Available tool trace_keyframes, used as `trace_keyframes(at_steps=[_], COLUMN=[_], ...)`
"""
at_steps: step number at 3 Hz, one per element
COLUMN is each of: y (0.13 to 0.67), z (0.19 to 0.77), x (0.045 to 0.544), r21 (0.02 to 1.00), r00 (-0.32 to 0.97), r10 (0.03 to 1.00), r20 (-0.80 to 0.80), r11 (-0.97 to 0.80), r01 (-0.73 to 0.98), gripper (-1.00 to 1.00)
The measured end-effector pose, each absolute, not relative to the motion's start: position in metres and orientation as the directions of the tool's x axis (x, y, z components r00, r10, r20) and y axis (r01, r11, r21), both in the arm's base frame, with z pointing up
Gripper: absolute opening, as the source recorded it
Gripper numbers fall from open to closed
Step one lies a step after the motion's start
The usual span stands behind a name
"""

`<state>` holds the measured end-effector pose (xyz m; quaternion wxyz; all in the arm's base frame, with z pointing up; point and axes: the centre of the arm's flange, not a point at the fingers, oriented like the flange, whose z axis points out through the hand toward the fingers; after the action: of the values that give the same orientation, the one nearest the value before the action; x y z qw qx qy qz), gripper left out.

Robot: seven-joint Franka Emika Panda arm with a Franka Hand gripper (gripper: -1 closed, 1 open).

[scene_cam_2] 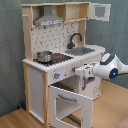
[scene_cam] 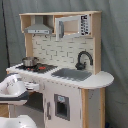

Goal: Play with the kitchen

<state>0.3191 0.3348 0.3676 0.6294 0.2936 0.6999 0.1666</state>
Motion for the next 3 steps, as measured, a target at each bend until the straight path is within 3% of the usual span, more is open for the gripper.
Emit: trace_keyframes(at_steps=[1, 3], y=[0.336, 0.357], z=[0.359, 0.357], x=[0.324, 0.348], r21=[0.643, 0.558], r00=[-0.074, -0.096], r10=[0.669, 0.577], r20=[-0.739, -0.811], r11=[0.735, 0.812], r01=[0.215, 0.171], gripper=[1.00, 1.00])
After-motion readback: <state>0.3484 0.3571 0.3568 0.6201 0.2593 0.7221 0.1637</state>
